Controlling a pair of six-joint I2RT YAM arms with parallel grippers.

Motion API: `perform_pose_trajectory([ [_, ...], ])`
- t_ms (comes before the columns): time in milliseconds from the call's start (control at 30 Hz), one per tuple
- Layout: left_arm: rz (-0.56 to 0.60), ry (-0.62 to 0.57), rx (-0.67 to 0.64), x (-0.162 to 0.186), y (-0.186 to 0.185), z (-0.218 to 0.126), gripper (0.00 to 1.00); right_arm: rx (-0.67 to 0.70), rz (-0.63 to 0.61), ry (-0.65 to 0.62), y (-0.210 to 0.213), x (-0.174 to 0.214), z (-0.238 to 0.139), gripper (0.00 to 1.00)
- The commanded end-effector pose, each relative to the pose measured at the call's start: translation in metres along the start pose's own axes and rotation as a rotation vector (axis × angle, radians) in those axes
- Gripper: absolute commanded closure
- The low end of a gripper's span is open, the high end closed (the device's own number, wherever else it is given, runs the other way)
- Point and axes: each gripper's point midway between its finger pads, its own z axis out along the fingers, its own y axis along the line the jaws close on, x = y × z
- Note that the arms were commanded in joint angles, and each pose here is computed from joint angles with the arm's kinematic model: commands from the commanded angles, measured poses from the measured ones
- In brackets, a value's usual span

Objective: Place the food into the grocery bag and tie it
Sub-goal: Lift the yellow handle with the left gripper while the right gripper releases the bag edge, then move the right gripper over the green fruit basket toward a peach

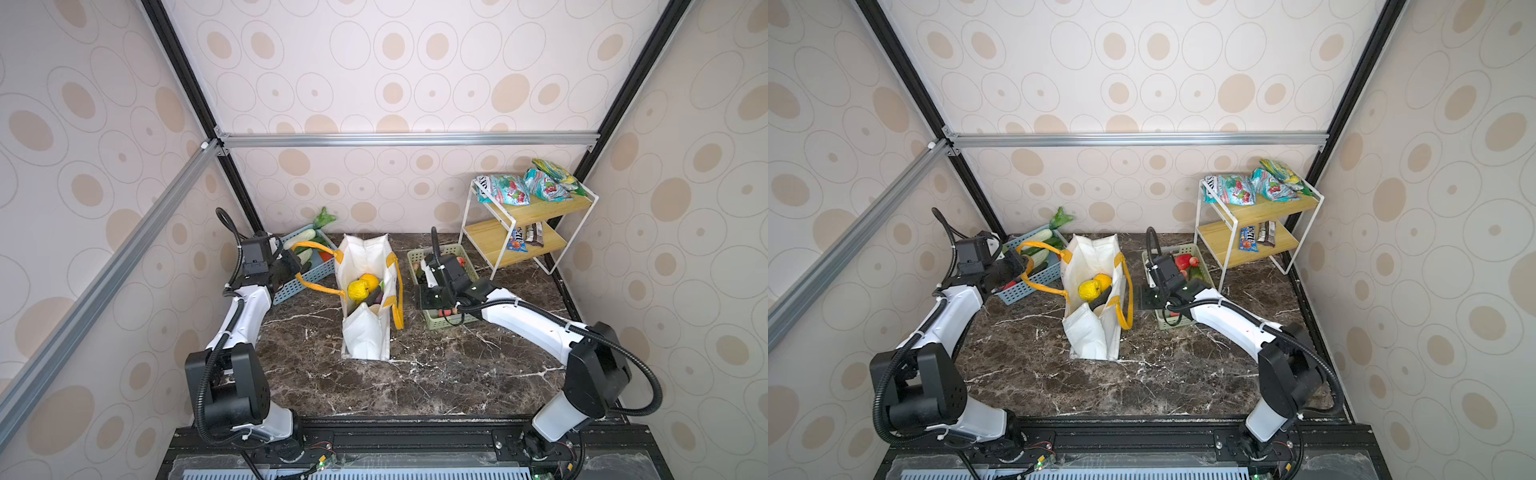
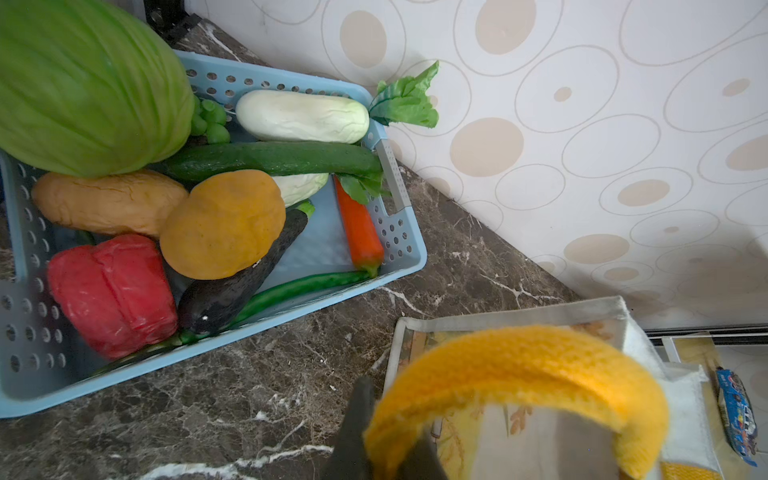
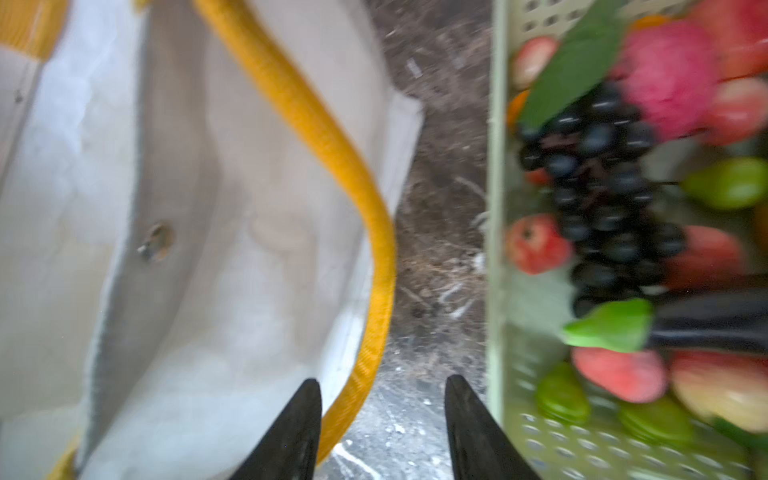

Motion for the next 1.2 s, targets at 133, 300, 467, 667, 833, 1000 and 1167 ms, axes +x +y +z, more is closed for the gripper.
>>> perform_pose_trajectory([
  [133,0.024,-0.013,0.046,-0.003,-0.011,-0.001,0.97,0.224,0.001,-0.028,-0.065,-0.008,-0.009,0.51],
  [300,0.031,-0.001,0.054,0.001,-0.014,-0.001,0.97,0.25,-0.042,0.026,-0.079,-0.013,0.007,0.67],
  [467,0.034,0.01,0.063,0.005,-0.016,0.001,0.97,0.242,-0.064,0.087,-0.08,-0.013,0.029,0.73],
  [667,0.038,0.019,0.067,0.011,-0.019,0.003,0.97,0.202,-0.061,0.12,-0.072,-0.017,0.055,0.79],
  [833,0.044,0.029,0.066,0.016,-0.02,0.005,0.97,0.185,-0.046,0.148,-0.069,-0.019,0.076,0.82],
  [1000,0.051,0.026,0.064,0.014,-0.022,0.005,0.97,0.204,-0.016,0.173,-0.075,-0.015,0.088,0.85],
  [1167,0.05,0.027,0.064,0.013,-0.022,0.006,0.97,0.207,0.008,0.19,-0.08,-0.008,0.097,0.86],
])
